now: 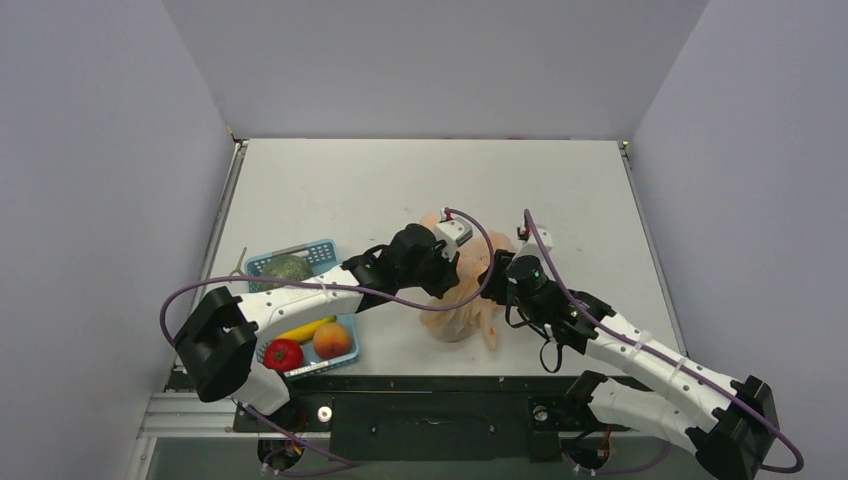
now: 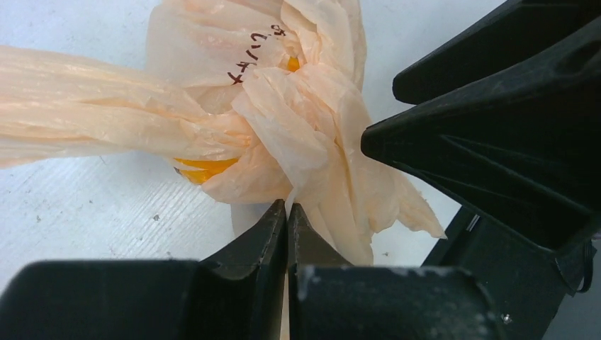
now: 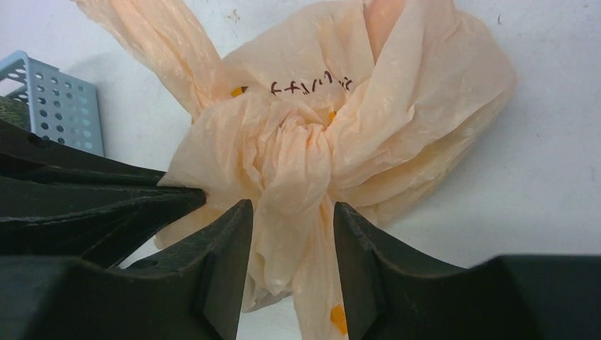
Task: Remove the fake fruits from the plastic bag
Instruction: Untie the plastic bag at the center of the board.
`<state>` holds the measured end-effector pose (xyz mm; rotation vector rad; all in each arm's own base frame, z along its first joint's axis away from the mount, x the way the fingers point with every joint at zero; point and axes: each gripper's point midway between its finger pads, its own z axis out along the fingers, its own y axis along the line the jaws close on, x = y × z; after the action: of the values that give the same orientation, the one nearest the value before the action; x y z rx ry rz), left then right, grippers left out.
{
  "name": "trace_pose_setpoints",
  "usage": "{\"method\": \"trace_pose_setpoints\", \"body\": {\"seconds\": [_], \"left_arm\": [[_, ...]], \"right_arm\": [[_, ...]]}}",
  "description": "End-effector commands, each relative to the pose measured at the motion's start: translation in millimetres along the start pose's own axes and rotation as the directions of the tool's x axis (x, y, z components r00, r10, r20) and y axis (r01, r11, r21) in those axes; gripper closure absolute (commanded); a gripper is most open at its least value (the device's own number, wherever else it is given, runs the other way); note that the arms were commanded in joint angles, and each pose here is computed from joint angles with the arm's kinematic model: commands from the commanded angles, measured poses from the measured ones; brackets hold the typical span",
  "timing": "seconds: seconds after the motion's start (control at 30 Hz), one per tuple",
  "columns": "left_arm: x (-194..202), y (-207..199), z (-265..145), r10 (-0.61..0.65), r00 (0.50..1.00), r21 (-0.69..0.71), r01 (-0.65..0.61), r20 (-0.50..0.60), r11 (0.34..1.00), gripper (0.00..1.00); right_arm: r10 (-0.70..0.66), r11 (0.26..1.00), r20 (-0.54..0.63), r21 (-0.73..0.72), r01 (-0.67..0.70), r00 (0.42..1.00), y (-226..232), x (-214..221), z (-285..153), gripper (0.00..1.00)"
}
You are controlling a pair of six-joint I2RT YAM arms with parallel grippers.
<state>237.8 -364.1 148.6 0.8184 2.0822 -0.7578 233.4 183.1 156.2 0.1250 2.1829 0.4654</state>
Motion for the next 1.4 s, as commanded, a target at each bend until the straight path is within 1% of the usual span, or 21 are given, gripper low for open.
{"method": "trace_pose_setpoints", "body": {"seconds": [0.0, 0.03, 0.1, 0.13, 0.17, 0.2, 0.27, 0.33, 0.4, 0.47, 0.6, 0.73, 0.8, 0.83, 0.9, 0.97, 1.07, 1.1, 1.17, 1.23, 1.37], "left_arm": [[-16, -3, -2, -0.008, 1.0, -0.008, 0.008, 0.027, 1.0, 1.0], [-16, -4, -3, -0.008, 1.0, -0.001, 0.008, 0.026, 1.0, 1.0], [-17, -7, -3, -0.008, 1.0, 0.015, 0.008, 0.03, 1.0, 1.0], [-18, -8, -5, -0.007, 0.999, 0.022, 0.007, 0.035, 1.0, 1.0], [-19, -11, -5, -0.005, 0.999, 0.035, 0.004, 0.038, 0.999, 1.0], [-20, -11, -7, 0.0, 0.999, 0.038, -0.002, 0.043, 0.999, 0.9], [-23, -11, -10, 0.008, 0.998, 0.038, -0.01, 0.056, 0.999, 0.78], [-28, -9, -14, 0.022, 0.997, 0.027, -0.024, 0.076, 0.999, 0.6], [-31, -3, -17, 0.039, 0.995, 0.011, -0.04, 0.093, 0.999, 0.54], [-36, 5, -21, 0.043, 0.993, -0.015, -0.041, 0.11, 0.999, 0.51], [-40, 21, -26, 0.033, 0.989, -0.041, -0.028, 0.143, 0.999, 0.49], [-36, 26, -25, 0.055, 0.989, -0.047, -0.049, 0.137, 0.998, 0.48], [-32, 28, -26, 0.061, 0.987, -0.052, -0.054, 0.148, 0.997, 0.48], [-33, 30, -28, 0.047, 0.986, -0.054, -0.039, 0.163, 0.998, 0.48], [-35, 34, -32, -0.019, 0.982, -0.053, 0.03, 0.186, 0.998, 0.48], [-36, 37, -36, -0.077, 0.985, -0.092, 0.092, 0.157, 0.991, 0.48], [-62, 24, -43, -0.166, 0.975, -0.113, 0.184, 0.15, 0.976, 0.48], [-64, 22, -39, -0.213, 0.967, -0.126, 0.231, 0.141, 0.965, 0.47], [-89, 13, -40, -0.267, 0.95, -0.143, 0.291, 0.165, 0.946, 0.47], [-86, 10, -33, -0.315, 0.939, -0.174, 0.337, 0.141, 0.925, 0.47], [-62, 8, -17, -0.313, 0.949, -0.212, 0.315, 0.046, 0.925, 0.47]], "right_arm": [[0.022, 0.999, 0.003, -0.042, -0.021, 1.0, 6, 9, 10, 0.59], [0.026, 0.998, 0.006, -0.06, -0.026, 1.0, 10, 8, 12, 0.6], [0.028, 0.995, -0.003, -0.092, -0.028, 1.0, 17, 11, 15, 0.68], [0.028, 0.994, -0.009, -0.101, -0.029, 1.0, 19, 12, 16, 0.75], [0.033, 0.992, -0.023, -0.124, -0.036, 0.999, 25, 15, 18, 0.79], [0.036, 0.99, -0.032, -0.135, -0.04, 0.999, 27, 17, 20, 0.89], [0.049, 0.985, -0.048, -0.166, -0.056, 0.998, 33, 21, 22, 1.0], [0.065, 0.978, -0.055, -0.195, -0.075, 0.996, 37, 25, 22, 1.0], [0.087, 0.968, -0.059, -0.231, -0.098, 0.994, 41, 28, 21, 1.0], [0.086, 0.955, -0.065, -0.277, -0.101, 0.994, 47, 29, 17, 1.0], [0.034, 0.932, -0.087, -0.356, -0.063, 0.996, 60, 32, 9, 1.0], [-0.044, 0.94, -0.101, -0.34, 0.007, 0.994, 53, 34, 10, 0.94], [-0.008, 0.96, -0.085, -0.279, -0.016, 0.996, 37, 25, 12, 0.87], [0.008, 0.962, -0.087, -0.272, -0.032, 0.996, 32, 23, 12, 0.77], [0.053, 0.954, -0.101, -0.29, -0.08, 0.993, 27, 10, 8, 0.63], [0.052, 0.953, -0.106, -0.292, -0.081, 0.993, 21, -4, 1, 0.59], [0.023, 0.966, -0.108, -0.255, -0.05, 0.994, 10, -11, -4, 0.5], [0.027, 0.968, -0.107, -0.247, -0.053, 0.994, 9, -15, -5, 0.49], [0.035, 0.976, -0.16, -0.206, -0.068, 0.987, 2, -7, 0, 0.49], [0.037, 0.973, -0.175, -0.218, -0.075, 0.984, 5, -8, -1, 0.49], [0.031, 0.973, -0.159, -0.221, -0.066, 0.987, 4, -17, -4, 0.48]]}}
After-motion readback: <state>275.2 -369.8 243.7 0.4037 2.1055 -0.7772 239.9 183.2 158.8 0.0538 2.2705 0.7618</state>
